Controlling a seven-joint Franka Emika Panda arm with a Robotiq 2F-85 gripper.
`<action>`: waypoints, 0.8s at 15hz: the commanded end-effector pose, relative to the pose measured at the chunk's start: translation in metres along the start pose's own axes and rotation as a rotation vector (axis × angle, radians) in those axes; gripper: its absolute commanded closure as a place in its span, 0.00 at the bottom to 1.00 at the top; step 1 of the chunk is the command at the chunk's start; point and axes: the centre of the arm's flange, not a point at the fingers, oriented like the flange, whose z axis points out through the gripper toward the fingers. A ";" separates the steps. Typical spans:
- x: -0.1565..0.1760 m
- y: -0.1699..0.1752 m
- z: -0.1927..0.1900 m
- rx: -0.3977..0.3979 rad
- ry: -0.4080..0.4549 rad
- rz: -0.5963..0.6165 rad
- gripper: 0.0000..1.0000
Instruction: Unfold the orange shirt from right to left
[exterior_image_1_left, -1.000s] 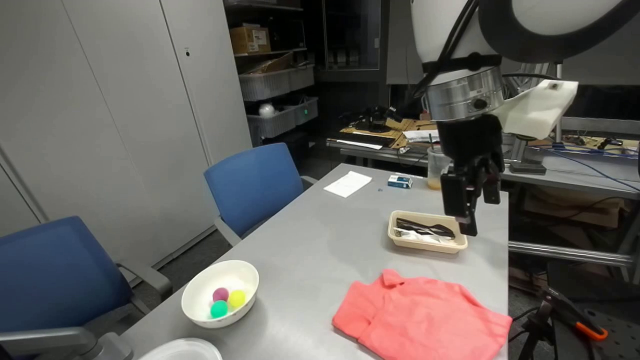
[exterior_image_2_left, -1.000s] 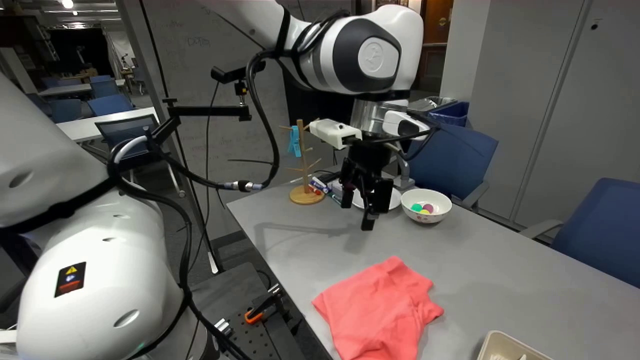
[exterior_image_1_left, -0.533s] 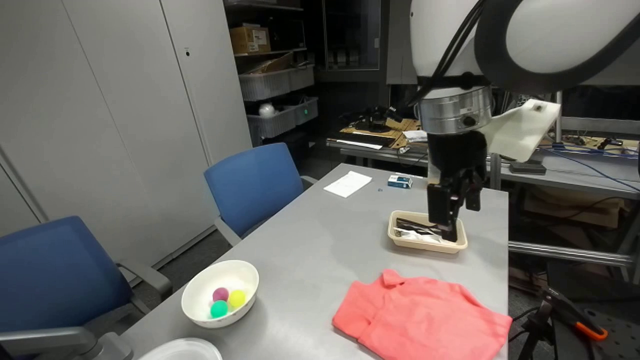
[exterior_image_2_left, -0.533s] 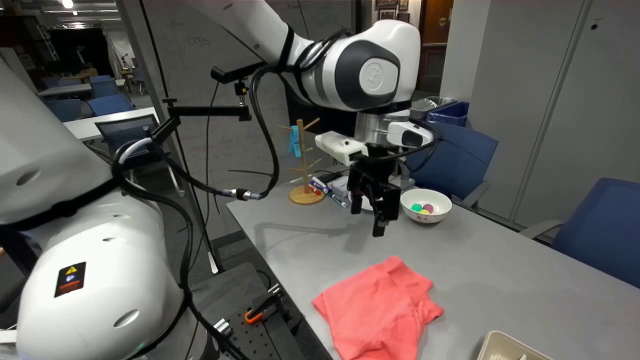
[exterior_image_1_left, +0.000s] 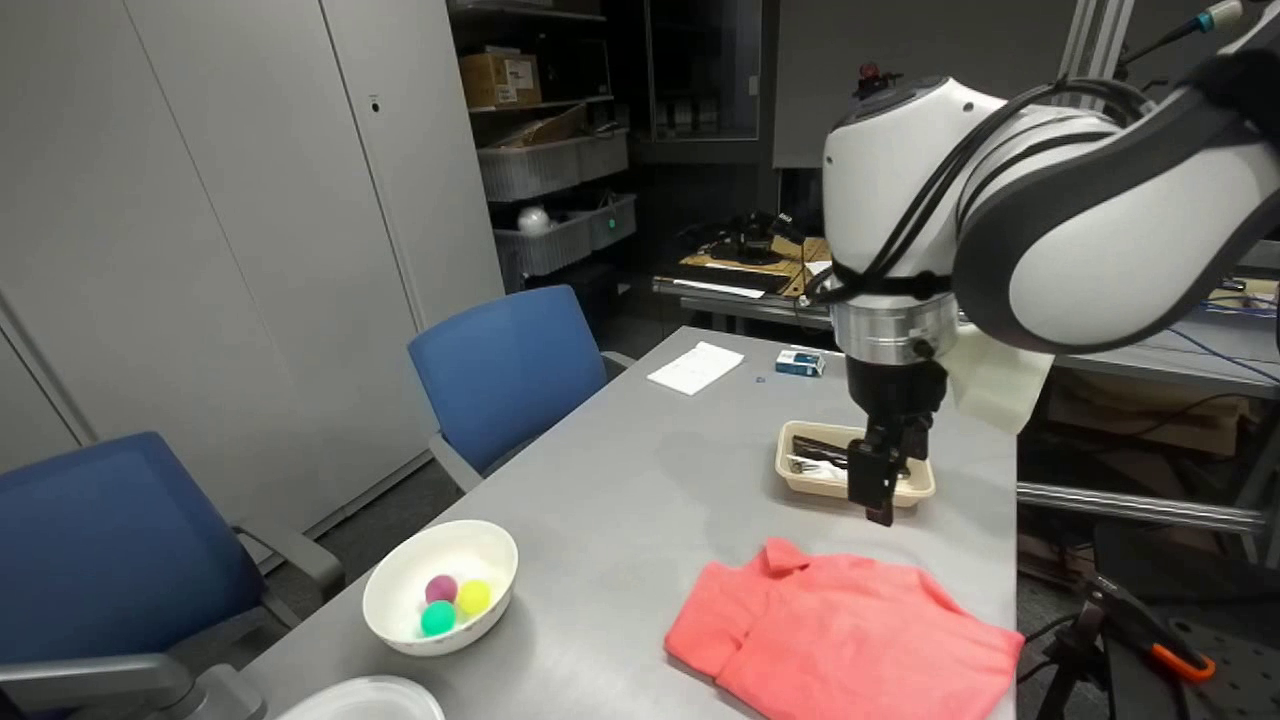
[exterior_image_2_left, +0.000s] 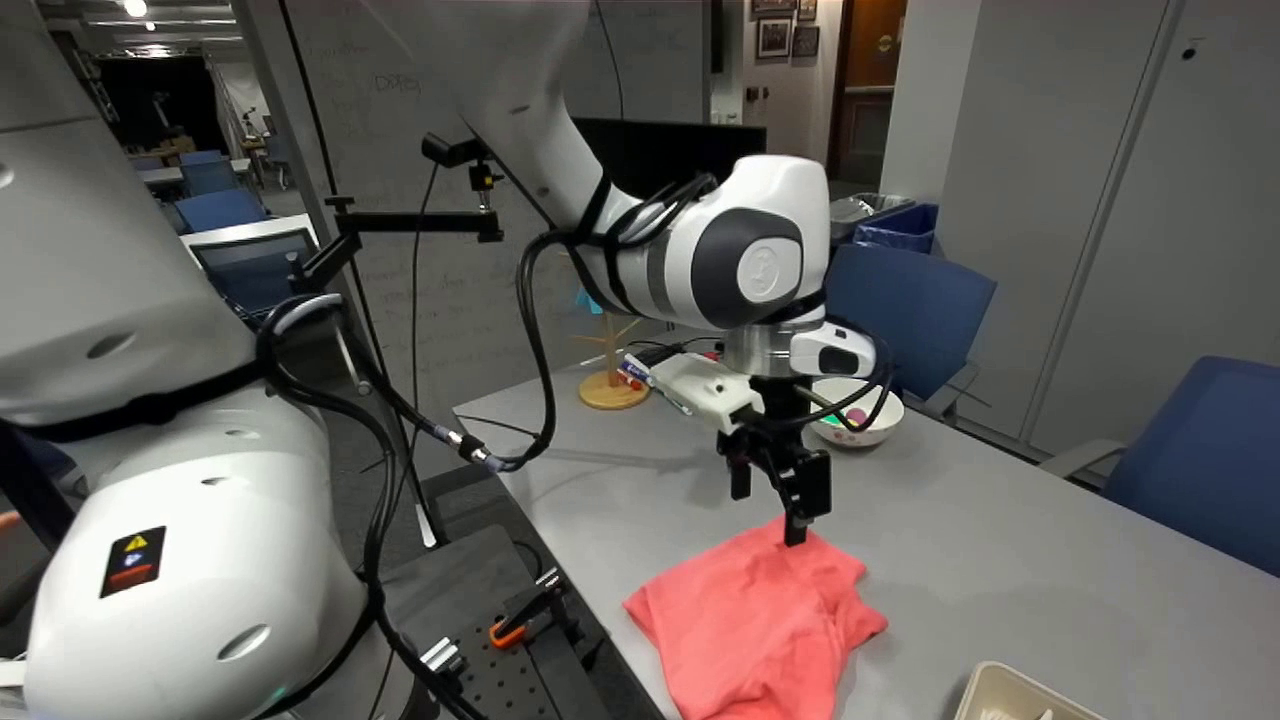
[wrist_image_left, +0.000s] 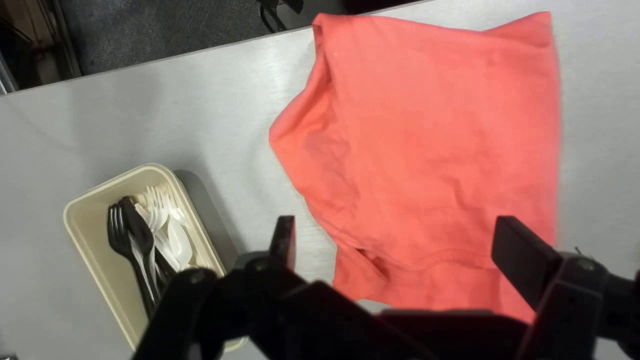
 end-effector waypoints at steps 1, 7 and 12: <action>0.001 0.002 0.007 -0.011 -0.005 0.000 0.00; 0.009 0.001 0.034 -0.023 -0.017 -0.040 0.00; 0.022 -0.005 0.077 -0.020 0.019 -0.118 0.04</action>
